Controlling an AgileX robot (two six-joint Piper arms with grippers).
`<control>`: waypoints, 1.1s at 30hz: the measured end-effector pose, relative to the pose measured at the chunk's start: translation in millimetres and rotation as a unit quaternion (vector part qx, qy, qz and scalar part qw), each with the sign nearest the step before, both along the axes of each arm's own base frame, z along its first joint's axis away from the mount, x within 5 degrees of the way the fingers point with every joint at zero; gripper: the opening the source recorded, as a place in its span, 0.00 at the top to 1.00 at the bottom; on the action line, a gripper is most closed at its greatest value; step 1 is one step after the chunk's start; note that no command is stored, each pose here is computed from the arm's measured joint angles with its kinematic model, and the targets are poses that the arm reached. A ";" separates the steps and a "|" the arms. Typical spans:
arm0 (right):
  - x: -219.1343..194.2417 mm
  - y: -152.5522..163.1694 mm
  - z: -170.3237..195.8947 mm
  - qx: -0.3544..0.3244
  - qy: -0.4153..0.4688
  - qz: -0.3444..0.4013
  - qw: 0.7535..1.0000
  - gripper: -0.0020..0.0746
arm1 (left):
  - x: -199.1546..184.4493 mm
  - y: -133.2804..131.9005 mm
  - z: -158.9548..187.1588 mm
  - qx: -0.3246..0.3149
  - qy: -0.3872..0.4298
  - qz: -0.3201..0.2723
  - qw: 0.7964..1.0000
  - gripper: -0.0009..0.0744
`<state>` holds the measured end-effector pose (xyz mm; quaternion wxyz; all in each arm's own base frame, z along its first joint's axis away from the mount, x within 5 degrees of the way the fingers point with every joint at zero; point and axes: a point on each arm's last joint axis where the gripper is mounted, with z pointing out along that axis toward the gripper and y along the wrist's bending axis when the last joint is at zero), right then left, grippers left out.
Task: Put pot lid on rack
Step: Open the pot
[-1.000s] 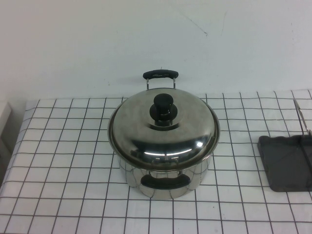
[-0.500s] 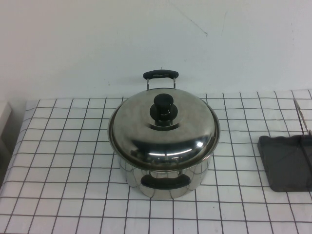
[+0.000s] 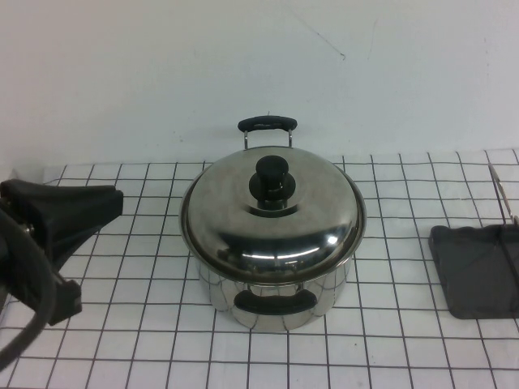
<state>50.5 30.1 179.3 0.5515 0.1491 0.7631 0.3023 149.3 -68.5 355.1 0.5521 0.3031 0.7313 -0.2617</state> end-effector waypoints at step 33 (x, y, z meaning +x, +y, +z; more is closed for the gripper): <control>-0.1 0.3 -0.2 -0.025 -0.007 0.007 1.000 0.98 | 66.6 -31.9 -13.4 0.011 -0.041 0.165 0.985 0.99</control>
